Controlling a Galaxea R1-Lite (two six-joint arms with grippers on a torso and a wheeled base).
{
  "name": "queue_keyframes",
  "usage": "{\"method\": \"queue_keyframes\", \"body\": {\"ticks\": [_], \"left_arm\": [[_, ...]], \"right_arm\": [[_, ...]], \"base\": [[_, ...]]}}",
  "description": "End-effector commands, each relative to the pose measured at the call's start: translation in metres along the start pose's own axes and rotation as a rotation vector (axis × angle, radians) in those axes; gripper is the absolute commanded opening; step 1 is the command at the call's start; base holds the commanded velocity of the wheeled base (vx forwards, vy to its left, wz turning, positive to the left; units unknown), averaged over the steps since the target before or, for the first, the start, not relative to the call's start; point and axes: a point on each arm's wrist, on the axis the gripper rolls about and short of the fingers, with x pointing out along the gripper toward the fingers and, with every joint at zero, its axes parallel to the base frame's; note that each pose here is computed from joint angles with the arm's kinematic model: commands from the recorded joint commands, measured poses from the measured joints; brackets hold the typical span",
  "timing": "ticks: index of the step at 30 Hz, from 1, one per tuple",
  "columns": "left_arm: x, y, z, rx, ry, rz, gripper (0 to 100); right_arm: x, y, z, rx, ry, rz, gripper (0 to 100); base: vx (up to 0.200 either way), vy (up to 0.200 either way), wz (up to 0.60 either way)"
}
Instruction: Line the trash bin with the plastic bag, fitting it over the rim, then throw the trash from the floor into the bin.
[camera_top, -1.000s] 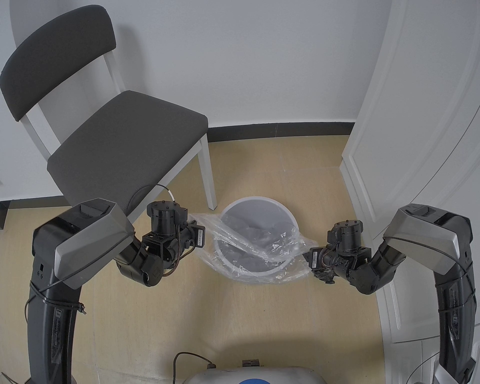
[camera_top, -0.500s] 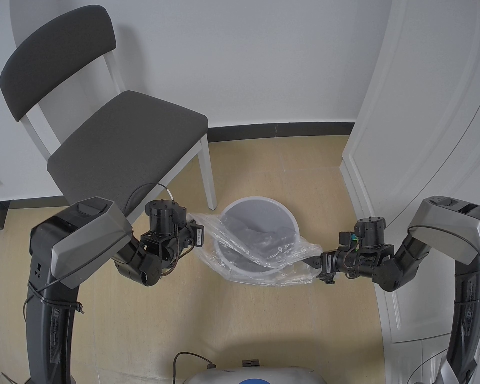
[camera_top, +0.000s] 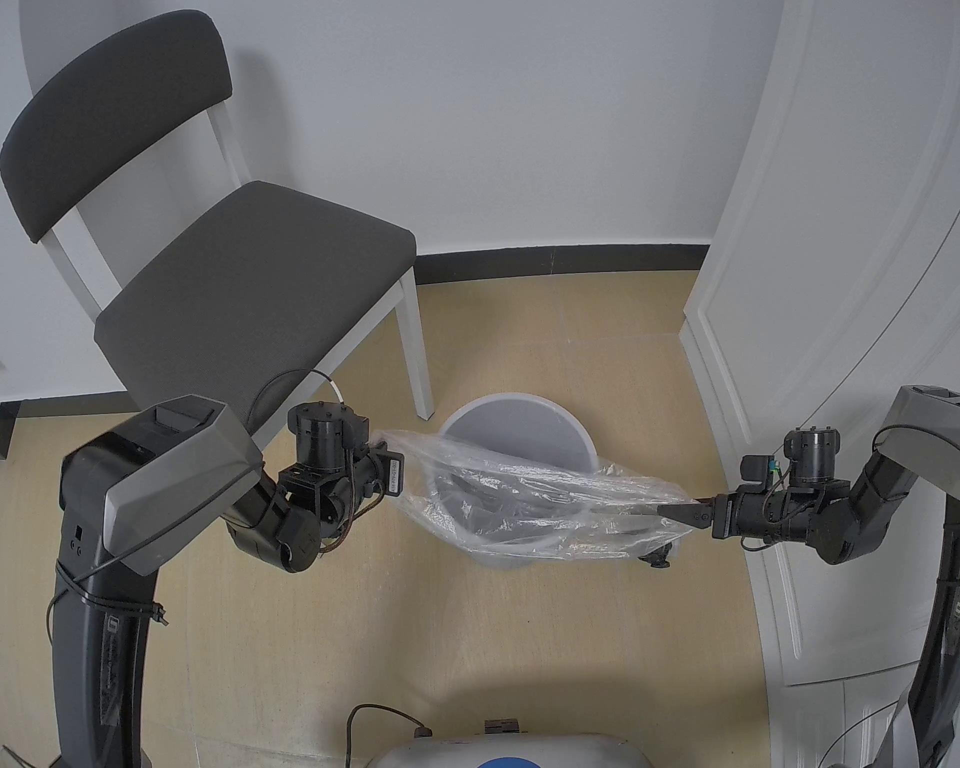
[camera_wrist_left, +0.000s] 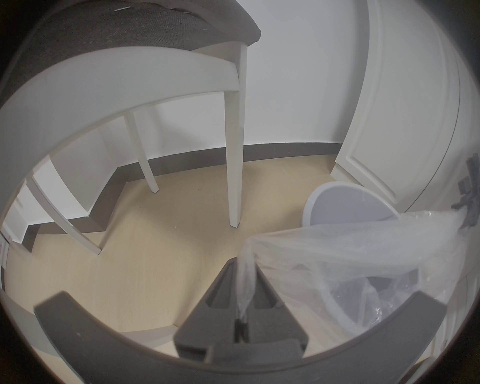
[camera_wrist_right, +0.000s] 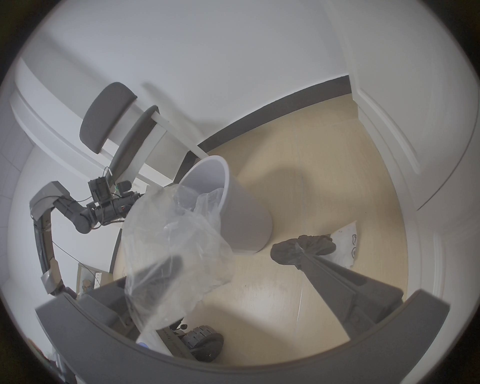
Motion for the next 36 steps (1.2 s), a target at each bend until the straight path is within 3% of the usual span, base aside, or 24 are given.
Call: {"method": "queue_keyframes", "body": {"ticks": [1,19,25,34,35,36], "left_arm": [[0.001,0.001,-0.002,0.000,0.006,0.003,0],[-0.002,0.009,-0.001,-0.003,0.013,0.019,0],[-0.008,-0.001,0.003,0.002,0.004,-0.003,0],[-0.009,-0.021,0.006,0.013,-0.004,-0.044,0],[-0.011,-0.020,0.004,0.015,0.010,-0.045,100],[-0.011,-0.020,0.004,0.015,0.011,-0.045,100]], "right_arm": [[-0.010,-0.018,-0.001,0.027,-0.014,-0.015,100],[-0.031,-0.032,0.008,0.045,-0.053,0.043,100],[-0.017,-0.007,0.010,0.009,-0.035,0.077,100],[-0.015,0.050,0.030,-0.044,-0.081,0.008,100],[-0.015,0.050,0.030,-0.044,-0.081,0.008,100],[-0.014,0.063,0.034,-0.056,-0.100,-0.025,100]], "base": [[0.000,0.000,0.00],[0.000,0.000,0.00],[0.000,0.000,0.00],[0.000,0.000,0.00],[0.000,0.000,0.00],[0.000,0.000,0.00]]}}
